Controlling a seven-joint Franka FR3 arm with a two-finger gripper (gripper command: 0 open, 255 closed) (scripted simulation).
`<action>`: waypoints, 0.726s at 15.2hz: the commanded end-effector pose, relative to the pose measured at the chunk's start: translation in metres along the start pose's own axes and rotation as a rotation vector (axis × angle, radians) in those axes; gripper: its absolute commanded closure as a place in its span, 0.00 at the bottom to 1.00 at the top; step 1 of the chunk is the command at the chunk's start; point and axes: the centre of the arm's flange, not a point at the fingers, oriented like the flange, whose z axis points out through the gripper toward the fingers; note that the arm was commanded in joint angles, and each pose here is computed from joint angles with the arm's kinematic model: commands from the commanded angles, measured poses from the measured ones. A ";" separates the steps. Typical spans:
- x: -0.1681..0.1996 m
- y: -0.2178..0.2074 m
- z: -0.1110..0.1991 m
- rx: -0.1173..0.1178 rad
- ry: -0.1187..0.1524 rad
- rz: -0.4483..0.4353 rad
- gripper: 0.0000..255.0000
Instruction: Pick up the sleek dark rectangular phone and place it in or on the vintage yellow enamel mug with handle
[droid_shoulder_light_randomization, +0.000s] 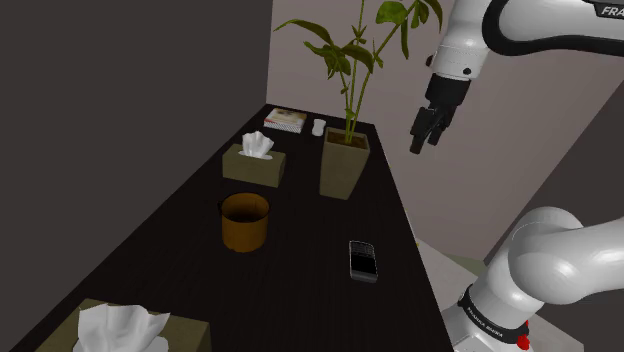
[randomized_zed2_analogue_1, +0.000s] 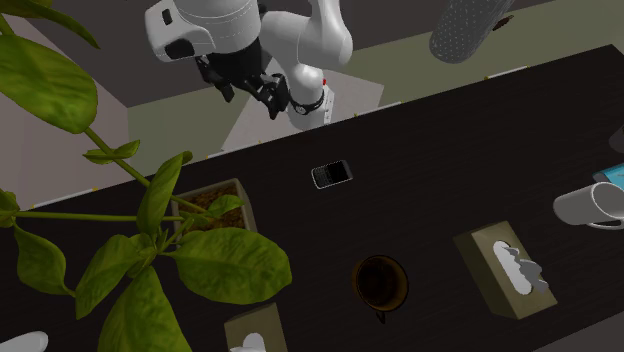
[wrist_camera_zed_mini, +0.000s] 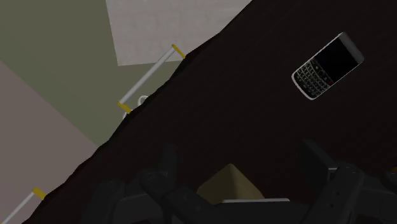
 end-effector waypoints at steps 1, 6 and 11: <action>0.000 0.000 0.000 0.000 0.000 0.000 0.00; -0.019 -0.043 0.047 -0.004 0.001 0.165 0.00; -0.031 -0.088 0.094 -0.008 0.003 0.330 0.00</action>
